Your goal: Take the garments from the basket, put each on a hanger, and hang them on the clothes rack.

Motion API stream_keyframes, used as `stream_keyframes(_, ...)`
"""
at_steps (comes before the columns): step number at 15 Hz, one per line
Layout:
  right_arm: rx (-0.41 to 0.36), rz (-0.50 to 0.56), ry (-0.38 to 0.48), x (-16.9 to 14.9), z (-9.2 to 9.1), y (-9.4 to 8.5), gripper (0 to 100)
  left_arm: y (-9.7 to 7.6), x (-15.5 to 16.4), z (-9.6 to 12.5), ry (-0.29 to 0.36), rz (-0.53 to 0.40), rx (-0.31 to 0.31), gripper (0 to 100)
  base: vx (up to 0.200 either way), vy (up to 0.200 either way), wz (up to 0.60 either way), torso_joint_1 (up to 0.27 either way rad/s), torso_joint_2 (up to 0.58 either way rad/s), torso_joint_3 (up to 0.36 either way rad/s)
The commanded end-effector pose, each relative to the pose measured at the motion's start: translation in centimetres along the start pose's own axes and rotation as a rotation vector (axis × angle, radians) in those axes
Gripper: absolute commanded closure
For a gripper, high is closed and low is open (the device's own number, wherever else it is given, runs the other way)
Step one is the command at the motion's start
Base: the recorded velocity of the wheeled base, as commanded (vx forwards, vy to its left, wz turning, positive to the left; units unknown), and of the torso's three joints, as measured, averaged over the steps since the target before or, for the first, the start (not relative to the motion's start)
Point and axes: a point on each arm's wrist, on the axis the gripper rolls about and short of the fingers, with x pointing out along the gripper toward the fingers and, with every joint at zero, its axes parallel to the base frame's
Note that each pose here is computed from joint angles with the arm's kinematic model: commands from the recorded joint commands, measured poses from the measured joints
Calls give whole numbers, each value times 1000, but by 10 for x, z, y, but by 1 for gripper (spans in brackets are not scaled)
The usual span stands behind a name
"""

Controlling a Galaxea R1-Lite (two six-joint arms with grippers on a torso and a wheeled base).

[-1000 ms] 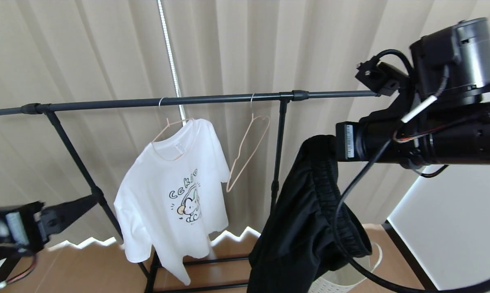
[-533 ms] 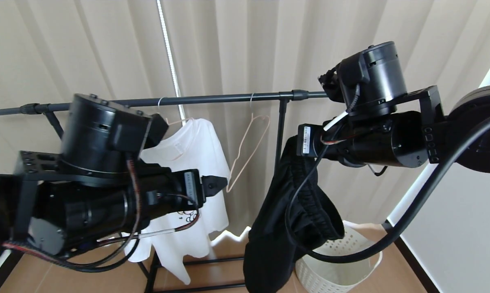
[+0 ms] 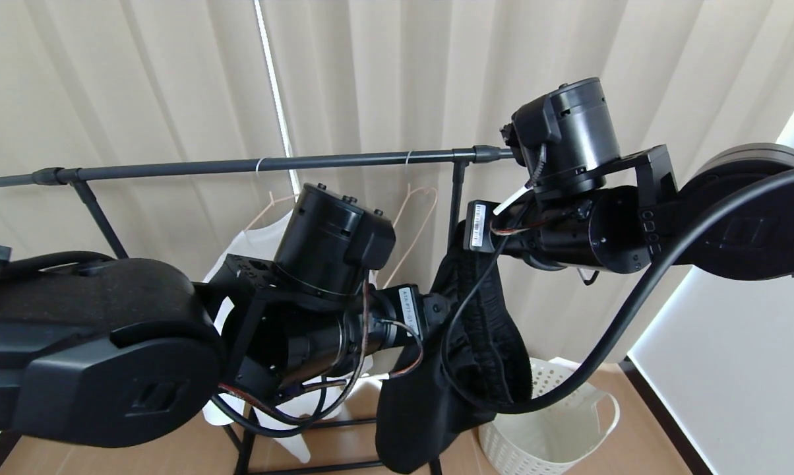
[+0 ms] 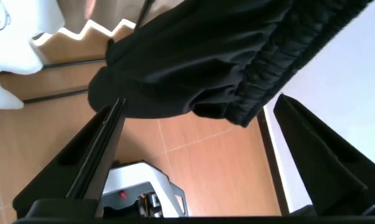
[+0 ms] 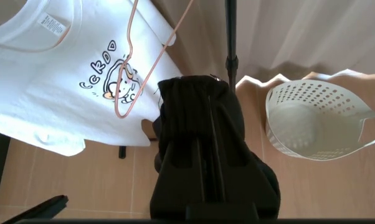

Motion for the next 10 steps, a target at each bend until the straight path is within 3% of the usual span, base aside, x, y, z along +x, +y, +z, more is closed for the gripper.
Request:
stream_keyframes(1, -1, -5, 6, 5, -2, 2, 100, -6, 3, -3, -3, -29, 3, 0, 0, 0, 0, 0, 0, 0)
stream_keyframes(10, 11, -13, -10, 2, -4, 8, 100, -33, 36, -11, -42, -98, 12, 0, 0, 0, 0, 0, 0, 0)
